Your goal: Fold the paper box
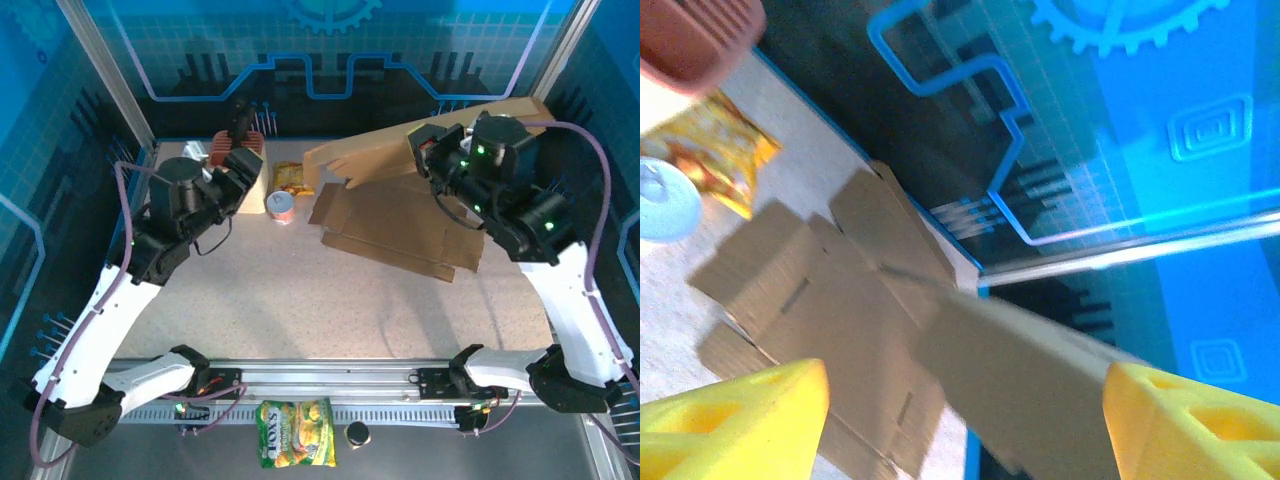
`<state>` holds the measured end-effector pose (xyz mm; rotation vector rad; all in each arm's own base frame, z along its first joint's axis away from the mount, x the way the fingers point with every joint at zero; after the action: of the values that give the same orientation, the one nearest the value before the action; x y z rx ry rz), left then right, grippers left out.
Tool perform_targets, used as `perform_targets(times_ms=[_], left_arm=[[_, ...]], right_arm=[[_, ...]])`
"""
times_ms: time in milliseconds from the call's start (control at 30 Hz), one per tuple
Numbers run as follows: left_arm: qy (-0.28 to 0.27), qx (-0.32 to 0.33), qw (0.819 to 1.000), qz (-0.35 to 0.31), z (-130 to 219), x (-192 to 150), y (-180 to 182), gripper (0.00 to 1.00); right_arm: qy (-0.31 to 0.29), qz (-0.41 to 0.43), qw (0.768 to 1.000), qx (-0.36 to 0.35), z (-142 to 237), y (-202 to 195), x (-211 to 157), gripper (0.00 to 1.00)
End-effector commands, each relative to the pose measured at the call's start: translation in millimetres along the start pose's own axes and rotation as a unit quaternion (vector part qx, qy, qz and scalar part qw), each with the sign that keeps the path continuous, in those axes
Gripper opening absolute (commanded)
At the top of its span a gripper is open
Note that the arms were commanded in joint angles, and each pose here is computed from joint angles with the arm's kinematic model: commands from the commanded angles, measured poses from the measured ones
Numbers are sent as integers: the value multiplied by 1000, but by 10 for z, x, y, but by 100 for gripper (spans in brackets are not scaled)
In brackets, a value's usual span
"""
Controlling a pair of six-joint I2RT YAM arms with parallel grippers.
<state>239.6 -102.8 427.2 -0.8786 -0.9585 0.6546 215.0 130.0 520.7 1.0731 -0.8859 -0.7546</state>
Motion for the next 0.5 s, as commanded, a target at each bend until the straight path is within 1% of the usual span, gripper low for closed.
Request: perform_targets(times_ms=[0,100,200,333,400,467], left_arm=[[-20,46,998,-34,99,132,101,71],[-24,83,996,-21,105,223,203,68],[-12,133,991,-2,73,278,364,65],[19,185,982,19,-9,305,605,63],[36,195,980,17,-47,281,689,62],[50,204,978,4,-74,247,765,61]], right_arm=[[14,25,999,-27,273,28,-114,0],[57,-26,996,-57,245,52,-285,0],[84,-76,989,-100,-19,-48,-421,0],[105,-119,976,-148,-768,-432,-507,0],[121,-133,972,-151,-1117,-633,-575,0],[139,-135,972,-134,-1419,-789,-644,0]])
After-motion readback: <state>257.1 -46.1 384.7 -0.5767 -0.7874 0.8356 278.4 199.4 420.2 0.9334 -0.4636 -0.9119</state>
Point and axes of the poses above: each hand's point on the last joint's axis, 136 mm out from that joint toward the fingers, its own z axis back along the fingers, its own y axis along the line the jaws close on, x = y × z, the point moved 8 cm from there along z, back along the fingers, and after that the axes turned 1 degree about -z, right-handed, at the moved point
